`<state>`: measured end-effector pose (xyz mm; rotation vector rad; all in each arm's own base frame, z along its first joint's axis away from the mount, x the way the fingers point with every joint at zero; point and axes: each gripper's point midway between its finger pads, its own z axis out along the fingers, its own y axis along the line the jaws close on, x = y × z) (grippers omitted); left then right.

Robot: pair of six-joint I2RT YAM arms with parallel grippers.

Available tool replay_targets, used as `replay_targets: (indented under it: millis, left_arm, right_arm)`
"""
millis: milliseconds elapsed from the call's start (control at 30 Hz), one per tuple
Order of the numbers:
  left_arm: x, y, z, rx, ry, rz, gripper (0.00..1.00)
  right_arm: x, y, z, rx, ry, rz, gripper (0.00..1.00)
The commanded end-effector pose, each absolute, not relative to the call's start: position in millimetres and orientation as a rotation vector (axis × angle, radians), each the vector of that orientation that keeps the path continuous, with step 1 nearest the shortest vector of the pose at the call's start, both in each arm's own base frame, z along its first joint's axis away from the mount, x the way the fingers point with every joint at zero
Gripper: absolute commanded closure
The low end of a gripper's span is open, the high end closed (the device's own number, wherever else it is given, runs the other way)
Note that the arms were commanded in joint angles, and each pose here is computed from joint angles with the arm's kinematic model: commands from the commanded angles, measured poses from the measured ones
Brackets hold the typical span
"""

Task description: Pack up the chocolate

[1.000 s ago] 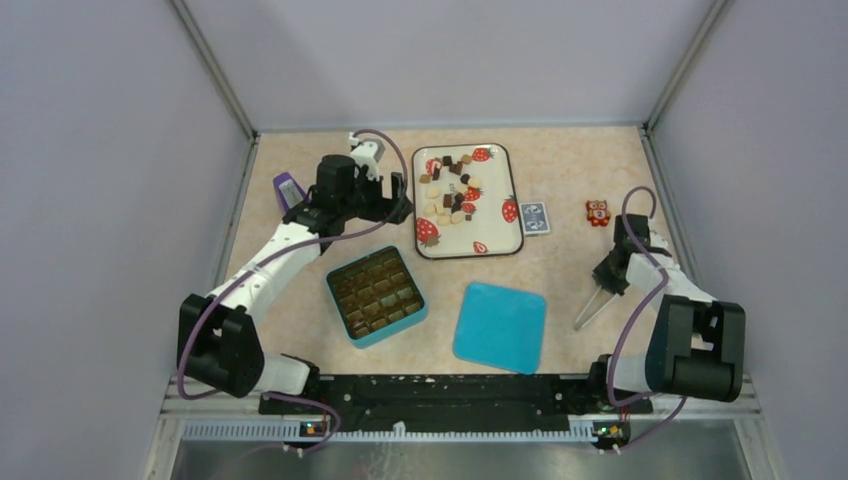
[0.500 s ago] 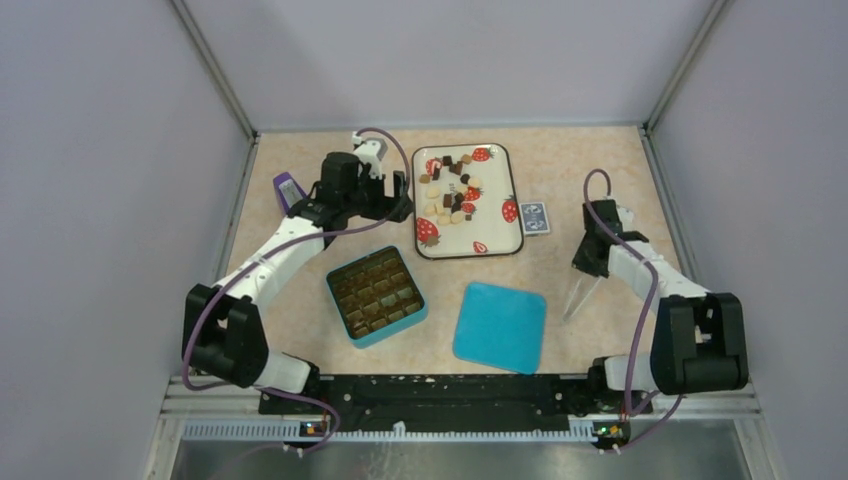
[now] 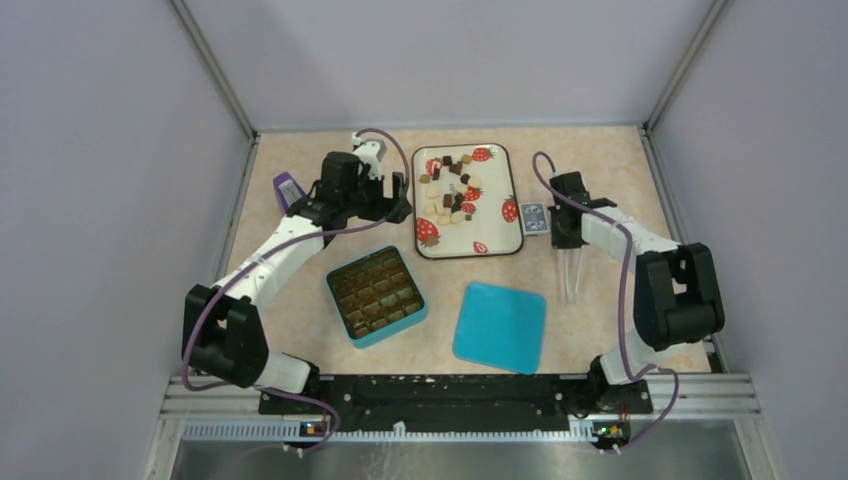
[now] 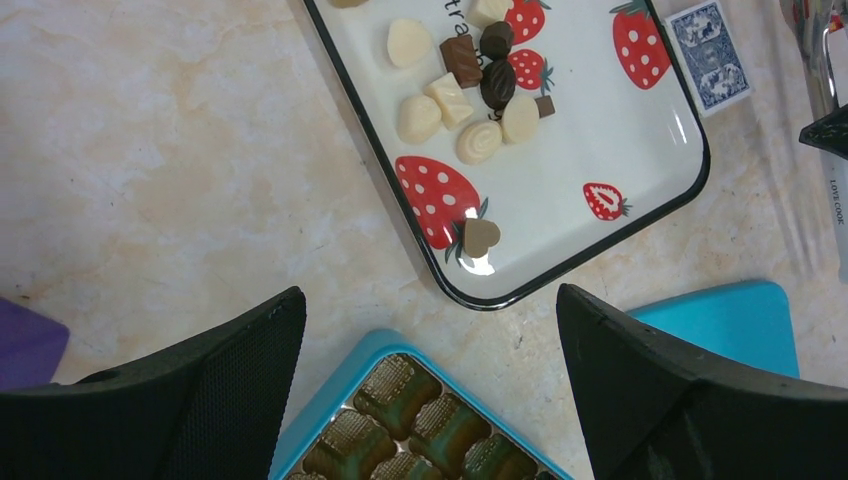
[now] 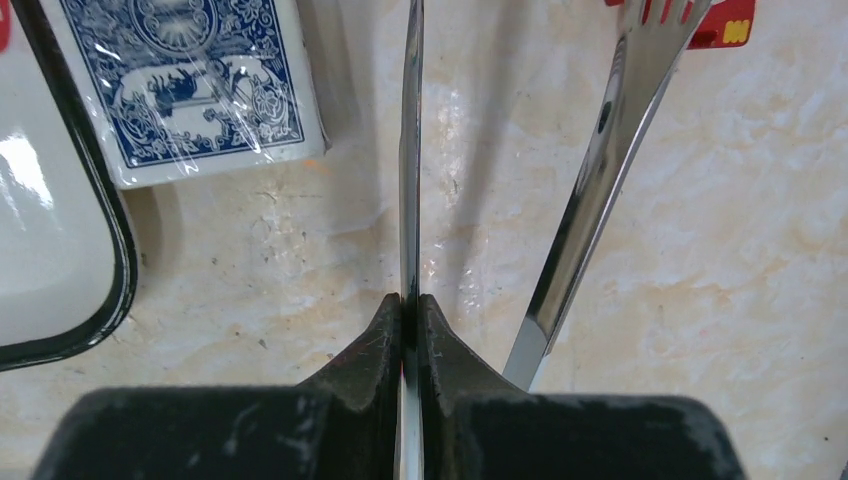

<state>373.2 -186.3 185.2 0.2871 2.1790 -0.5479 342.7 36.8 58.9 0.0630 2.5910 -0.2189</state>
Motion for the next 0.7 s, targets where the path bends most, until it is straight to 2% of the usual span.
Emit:
replay_targets:
  millis: [0,200,333,367,500,533,667]
  left_arm:
    - [368,-181,215,0.318,2.127,-0.515,0.01]
    - [355,-174,190,0.362,2.278,-0.463,0.01]
    - [346,-176,188,0.336,2.289,-0.501,0.01]
    - [343,-181,191,0.322,2.278,-0.540,0.01]
    - [327,-193,193,0.271,2.262,-0.658,0.01]
    - [325,-194,195,0.264,2.246,-0.676,0.01]
    - [322,-195,196,0.251,2.227,-0.687,0.01]
  right_arm:
    - [359,45,74,-0.088,2.546,-0.195,0.99]
    - [369,60,67,-0.084,2.562,-0.106,0.75]
    - [372,60,79,-0.019,2.563,-0.105,0.69]
    - [373,62,85,-0.001,2.552,-0.091,0.62]
    - [366,51,99,0.142,2.488,-0.126,0.23]
    - [362,45,100,0.189,2.467,-0.151,0.17]
    - [341,40,82,0.293,2.453,-0.142,0.14]
